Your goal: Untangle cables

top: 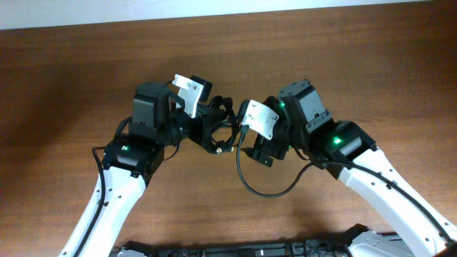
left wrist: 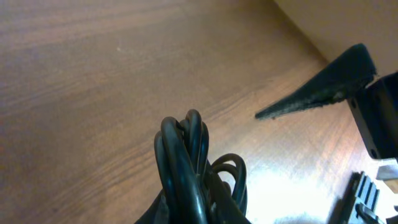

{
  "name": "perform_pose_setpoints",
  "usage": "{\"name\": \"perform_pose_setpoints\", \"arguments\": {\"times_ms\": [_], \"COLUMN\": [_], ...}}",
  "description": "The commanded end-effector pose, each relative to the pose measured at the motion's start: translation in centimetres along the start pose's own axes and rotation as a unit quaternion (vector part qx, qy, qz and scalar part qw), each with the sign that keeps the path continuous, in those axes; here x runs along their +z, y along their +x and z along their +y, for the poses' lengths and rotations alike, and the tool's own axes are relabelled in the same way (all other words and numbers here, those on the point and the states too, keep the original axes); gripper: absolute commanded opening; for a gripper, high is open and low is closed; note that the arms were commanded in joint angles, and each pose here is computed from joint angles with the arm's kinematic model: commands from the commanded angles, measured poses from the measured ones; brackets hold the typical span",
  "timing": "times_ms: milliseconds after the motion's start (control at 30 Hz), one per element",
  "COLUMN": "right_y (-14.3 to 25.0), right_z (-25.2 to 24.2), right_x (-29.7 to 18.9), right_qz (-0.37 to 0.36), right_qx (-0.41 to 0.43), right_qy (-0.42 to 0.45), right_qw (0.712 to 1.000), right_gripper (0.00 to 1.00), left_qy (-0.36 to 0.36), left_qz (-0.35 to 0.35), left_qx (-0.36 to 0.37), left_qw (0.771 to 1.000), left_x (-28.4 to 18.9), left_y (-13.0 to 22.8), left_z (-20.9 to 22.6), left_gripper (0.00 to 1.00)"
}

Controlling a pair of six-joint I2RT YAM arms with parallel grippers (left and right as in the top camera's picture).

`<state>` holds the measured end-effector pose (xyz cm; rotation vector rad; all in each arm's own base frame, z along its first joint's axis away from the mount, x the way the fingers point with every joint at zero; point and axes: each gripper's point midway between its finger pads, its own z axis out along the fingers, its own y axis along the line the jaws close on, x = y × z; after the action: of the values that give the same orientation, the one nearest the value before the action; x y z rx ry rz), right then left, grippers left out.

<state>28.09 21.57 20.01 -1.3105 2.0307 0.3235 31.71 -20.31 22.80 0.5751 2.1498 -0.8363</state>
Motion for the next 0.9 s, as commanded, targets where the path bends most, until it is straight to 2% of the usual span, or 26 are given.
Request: {"name": "perform_pose_setpoints", "arguments": {"times_ms": [0,133,233,333,500,567,767,867], "right_y": [-0.3,-2.5,-2.4,-1.9,-1.7,-1.6,-0.1,-0.9], "right_z": [-3.9,-5.0,-5.3,-6.4,-6.2,-6.2,-5.3,-5.1], "right_x": [-1.6,-1.9,-2.1,-2.7,-2.8,-2.8,-2.6,-2.7], "right_qz": [0.007,-0.046,-0.049,-0.058,-0.060,-0.058,-0.019,-0.035], "right_qx": [0.097,0.152,0.166,0.222,0.226,0.225,0.182,0.178], "right_qy": [0.115,0.133,0.135,0.144,0.126,0.126,0.117,0.105], "right_qw": [0.989,0.978,0.976,0.963,0.964,0.965,0.976,0.978], "right_gripper": [0.99,0.99,0.99,0.99,0.99,0.99,0.99,0.99], "left_qy": [0.024,0.077,0.140,0.166,0.188,0.223,0.222,0.219], "left_qz": [-0.015,-0.019,-0.043,-0.056,-0.079,-0.092,-0.129,-0.150], "left_qx": [0.042,0.059,0.074,0.066,0.060,0.079,0.131,0.160], "left_qw": [0.999,0.995,0.986,0.982,0.977,0.967,0.958,0.951], "left_x": [-0.5,-0.7,-1.6,-2.9,-4.8,-5.6,-6.1,-6.5], "left_y": [-0.9,-1.1,-2.2,-2.7,-3.6,-4.1,-5.8,-6.8], "left_z": [-1.2,-3.1,-4.8,-4.3,-3.1,-4.1,-4.5,-4.7], "left_gripper": [0.00,0.00,0.00,0.00,0.00,0.00,0.00,0.00]}}
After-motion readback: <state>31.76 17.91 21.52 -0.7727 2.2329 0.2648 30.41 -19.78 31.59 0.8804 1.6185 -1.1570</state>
